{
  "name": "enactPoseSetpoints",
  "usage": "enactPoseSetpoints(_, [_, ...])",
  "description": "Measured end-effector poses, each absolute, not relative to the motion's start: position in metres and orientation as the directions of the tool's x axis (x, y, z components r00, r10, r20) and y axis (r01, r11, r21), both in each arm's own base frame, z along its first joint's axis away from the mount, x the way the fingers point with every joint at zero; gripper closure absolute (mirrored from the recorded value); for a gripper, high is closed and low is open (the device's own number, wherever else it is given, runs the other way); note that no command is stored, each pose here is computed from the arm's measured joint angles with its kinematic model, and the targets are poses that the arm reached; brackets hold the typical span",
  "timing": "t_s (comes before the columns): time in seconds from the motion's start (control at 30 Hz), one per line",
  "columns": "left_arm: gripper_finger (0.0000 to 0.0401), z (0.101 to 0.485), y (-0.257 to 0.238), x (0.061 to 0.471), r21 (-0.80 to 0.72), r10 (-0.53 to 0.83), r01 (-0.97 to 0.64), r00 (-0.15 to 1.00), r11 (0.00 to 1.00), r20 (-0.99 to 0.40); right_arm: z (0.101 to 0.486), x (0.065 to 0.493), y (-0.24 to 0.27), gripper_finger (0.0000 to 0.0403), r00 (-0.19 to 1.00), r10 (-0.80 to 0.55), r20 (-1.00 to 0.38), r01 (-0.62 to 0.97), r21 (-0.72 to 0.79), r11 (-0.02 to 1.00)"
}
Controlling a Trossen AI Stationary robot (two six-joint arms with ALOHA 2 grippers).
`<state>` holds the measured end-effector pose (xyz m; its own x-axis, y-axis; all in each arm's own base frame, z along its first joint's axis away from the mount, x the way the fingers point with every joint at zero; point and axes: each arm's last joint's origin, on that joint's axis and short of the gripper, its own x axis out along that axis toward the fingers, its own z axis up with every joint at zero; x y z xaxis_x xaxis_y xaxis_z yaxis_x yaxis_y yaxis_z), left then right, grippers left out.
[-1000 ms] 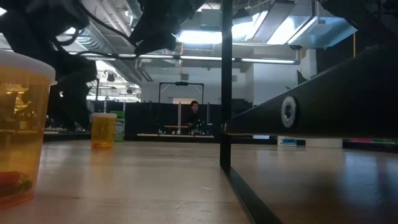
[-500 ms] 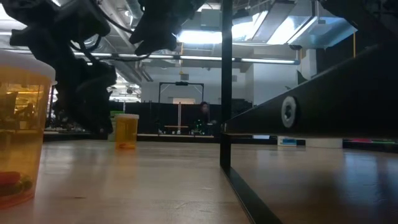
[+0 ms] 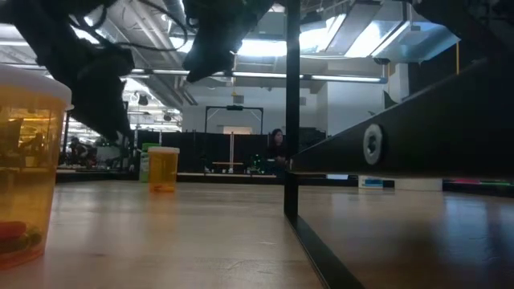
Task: Pick and place medicine bottles onto shelf by color
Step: Put the middle orange pill bottle onto the shelf
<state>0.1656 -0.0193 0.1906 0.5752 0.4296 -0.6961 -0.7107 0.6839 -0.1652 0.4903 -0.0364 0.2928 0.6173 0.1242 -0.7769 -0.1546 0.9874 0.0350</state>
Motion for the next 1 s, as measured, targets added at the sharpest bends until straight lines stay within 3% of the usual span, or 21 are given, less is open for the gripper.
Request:
enactPoseSetpoints(0.27, [0.0140, 0.218, -0.022, 0.152, -0.230, 0.401, -0.648, 0.670, 0.726, -0.624, 0.261, 0.507, -0.042, 0.0162, 0.604, 0.053, -0.795, -0.146, -0.045, 0.988])
enactPoseSetpoints(0.57, [0.0140, 0.224, -0.024, 0.145, -0.269, 0.375, -0.616, 0.711, 0.741, -0.595, 0.241, 0.515, -0.043, 0.0162, 0.589, 0.046, -0.807, -0.240, -0.120, 0.963])
enactPoseSetpoints(0.67, [0.0140, 0.225, -0.024, 0.144, -0.275, 0.372, -0.611, 0.717, 0.742, -0.589, 0.240, 0.517, -0.044, 0.0162, 0.596, -0.002, -0.803, -0.198, -0.149, 0.969])
enactPoseSetpoints(0.87, [0.0140, 0.225, -0.024, 0.144, -0.265, 0.372, -0.610, 0.714, 0.747, -0.593, 0.236, 0.516, -0.045, 0.0162, 0.574, -0.031, -0.818, -0.144, -0.138, 0.980])
enactPoseSetpoints(1.0, [0.0140, 0.224, -0.025, 0.144, -0.183, 0.336, -0.540, 0.718, 0.821, -0.610, 0.237, 0.516, -0.045, 0.0162, 0.579, -0.027, -0.815, -0.148, -0.137, 0.980])
